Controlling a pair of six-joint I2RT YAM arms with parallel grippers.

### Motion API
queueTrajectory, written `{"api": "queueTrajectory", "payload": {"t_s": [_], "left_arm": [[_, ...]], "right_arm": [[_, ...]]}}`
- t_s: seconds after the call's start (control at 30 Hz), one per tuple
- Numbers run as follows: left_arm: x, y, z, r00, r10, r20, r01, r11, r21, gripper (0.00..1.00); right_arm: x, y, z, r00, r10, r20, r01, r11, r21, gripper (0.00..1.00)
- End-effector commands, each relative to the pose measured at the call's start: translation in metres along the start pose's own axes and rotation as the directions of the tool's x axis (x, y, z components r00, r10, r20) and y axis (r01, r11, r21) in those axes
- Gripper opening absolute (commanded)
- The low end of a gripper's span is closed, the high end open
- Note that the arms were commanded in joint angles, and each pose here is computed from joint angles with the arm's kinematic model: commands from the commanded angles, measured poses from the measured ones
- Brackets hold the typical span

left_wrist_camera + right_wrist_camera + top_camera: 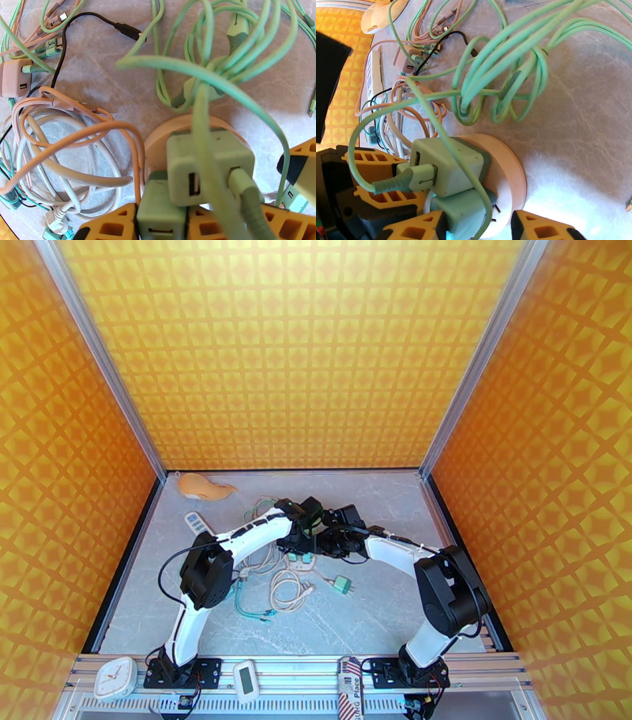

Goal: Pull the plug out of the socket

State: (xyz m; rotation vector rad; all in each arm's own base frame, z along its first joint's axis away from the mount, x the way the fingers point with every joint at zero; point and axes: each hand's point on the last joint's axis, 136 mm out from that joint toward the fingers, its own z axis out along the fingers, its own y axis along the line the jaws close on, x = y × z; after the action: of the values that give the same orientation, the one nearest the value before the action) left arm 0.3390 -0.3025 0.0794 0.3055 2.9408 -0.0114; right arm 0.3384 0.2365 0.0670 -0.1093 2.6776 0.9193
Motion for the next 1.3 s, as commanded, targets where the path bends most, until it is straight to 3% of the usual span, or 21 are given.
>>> {"api": "queueTrajectory", "payload": {"t_s": [0.0,0.23,0.67,0.87,1.13,1.27], "left_arm": [[-0.018,-0.009,-0.047,0.994,-0.076,0.072,0.061,0.98,0.188,0.08],[-0.02,0.003,-0.051,0.992,-0.11,0.065,0.094,0.973,0.212,0.07],[-0.006,-0.042,-0.04,0.995,0.079,0.055,-0.082,0.995,0.056,0.04],[-0.013,-0.027,-0.048,0.997,0.036,0.072,-0.041,0.996,0.075,0.04],[-0.026,0.006,-0.062,0.989,-0.124,0.077,0.105,0.971,0.217,0.03],[-0.026,0.009,-0.064,0.989,-0.122,0.078,0.103,0.971,0.216,0.03]], "right_arm": [[0.094,-0.084,0.017,0.959,0.122,-0.256,-0.03,0.941,0.337,0.47],[0.094,-0.084,0.017,0.959,0.121,-0.257,-0.027,0.94,0.34,0.47],[0.097,-0.083,0.02,0.956,0.117,-0.27,-0.019,0.94,0.342,0.47],[0.098,-0.084,0.019,0.956,0.115,-0.271,-0.014,0.937,0.349,0.47],[0.099,-0.085,0.019,0.956,0.116,-0.27,-0.015,0.937,0.35,0.46],[0.099,-0.086,0.019,0.956,0.116,-0.27,-0.014,0.936,0.353,0.46]]}}
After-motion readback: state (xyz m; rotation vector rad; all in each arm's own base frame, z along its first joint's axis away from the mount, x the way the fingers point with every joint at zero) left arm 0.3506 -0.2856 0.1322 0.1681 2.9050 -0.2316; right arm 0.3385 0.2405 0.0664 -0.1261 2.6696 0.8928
